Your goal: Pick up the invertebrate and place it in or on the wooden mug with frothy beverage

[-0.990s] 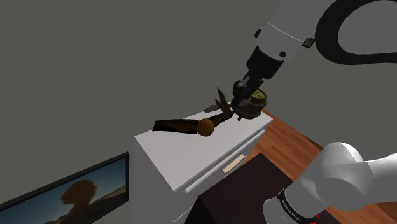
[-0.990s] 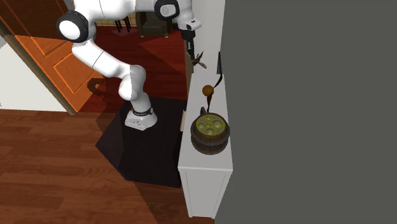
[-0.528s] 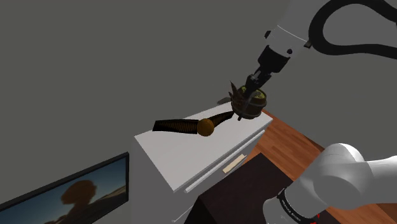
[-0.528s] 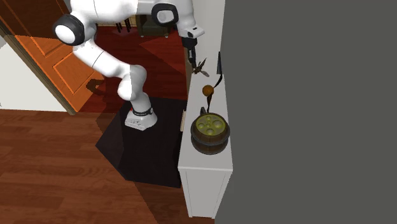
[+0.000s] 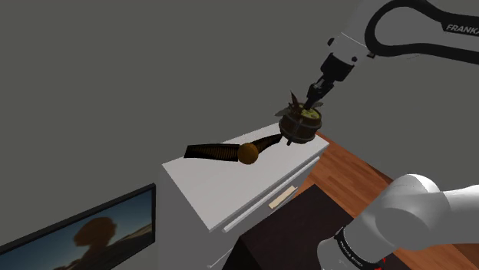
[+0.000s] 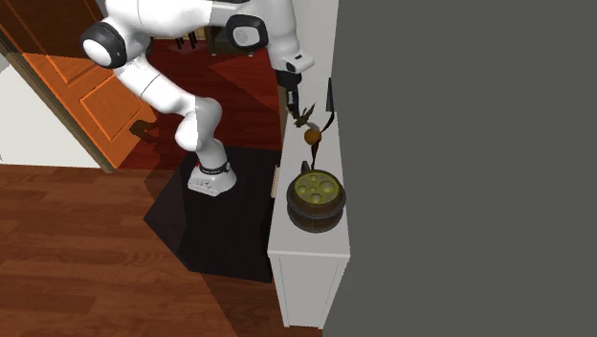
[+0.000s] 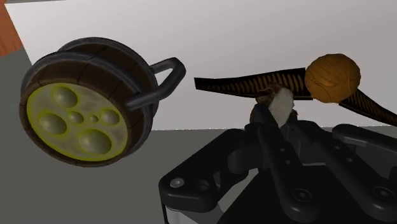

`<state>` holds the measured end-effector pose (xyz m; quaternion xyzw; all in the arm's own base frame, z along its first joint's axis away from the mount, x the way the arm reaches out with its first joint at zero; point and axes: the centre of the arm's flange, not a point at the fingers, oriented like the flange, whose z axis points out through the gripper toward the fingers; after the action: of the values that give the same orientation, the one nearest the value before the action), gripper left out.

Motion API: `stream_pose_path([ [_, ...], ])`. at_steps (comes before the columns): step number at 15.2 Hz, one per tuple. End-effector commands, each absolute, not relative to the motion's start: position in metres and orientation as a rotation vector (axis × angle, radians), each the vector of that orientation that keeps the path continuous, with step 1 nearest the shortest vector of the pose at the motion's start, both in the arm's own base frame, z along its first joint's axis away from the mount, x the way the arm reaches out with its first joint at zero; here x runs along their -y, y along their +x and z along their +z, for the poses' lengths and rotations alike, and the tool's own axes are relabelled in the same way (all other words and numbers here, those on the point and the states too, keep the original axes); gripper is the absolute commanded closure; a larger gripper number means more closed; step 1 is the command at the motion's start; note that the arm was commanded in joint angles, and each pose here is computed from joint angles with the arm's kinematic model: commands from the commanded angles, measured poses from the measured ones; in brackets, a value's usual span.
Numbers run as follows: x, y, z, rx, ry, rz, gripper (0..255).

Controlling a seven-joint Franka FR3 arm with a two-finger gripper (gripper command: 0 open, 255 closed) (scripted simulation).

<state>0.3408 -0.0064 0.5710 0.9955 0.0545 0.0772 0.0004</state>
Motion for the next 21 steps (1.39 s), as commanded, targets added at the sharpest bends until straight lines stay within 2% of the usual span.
stream_pose_path([
  [1, 0.032, 0.346, 0.571, -0.173, 3.126, 0.243, 255],
  [16, 0.224, 0.399, 0.574, -0.173, 3.126, 0.243, 255],
  [21, 0.224, 0.399, 0.547, -0.173, 3.126, 0.243, 255],
])
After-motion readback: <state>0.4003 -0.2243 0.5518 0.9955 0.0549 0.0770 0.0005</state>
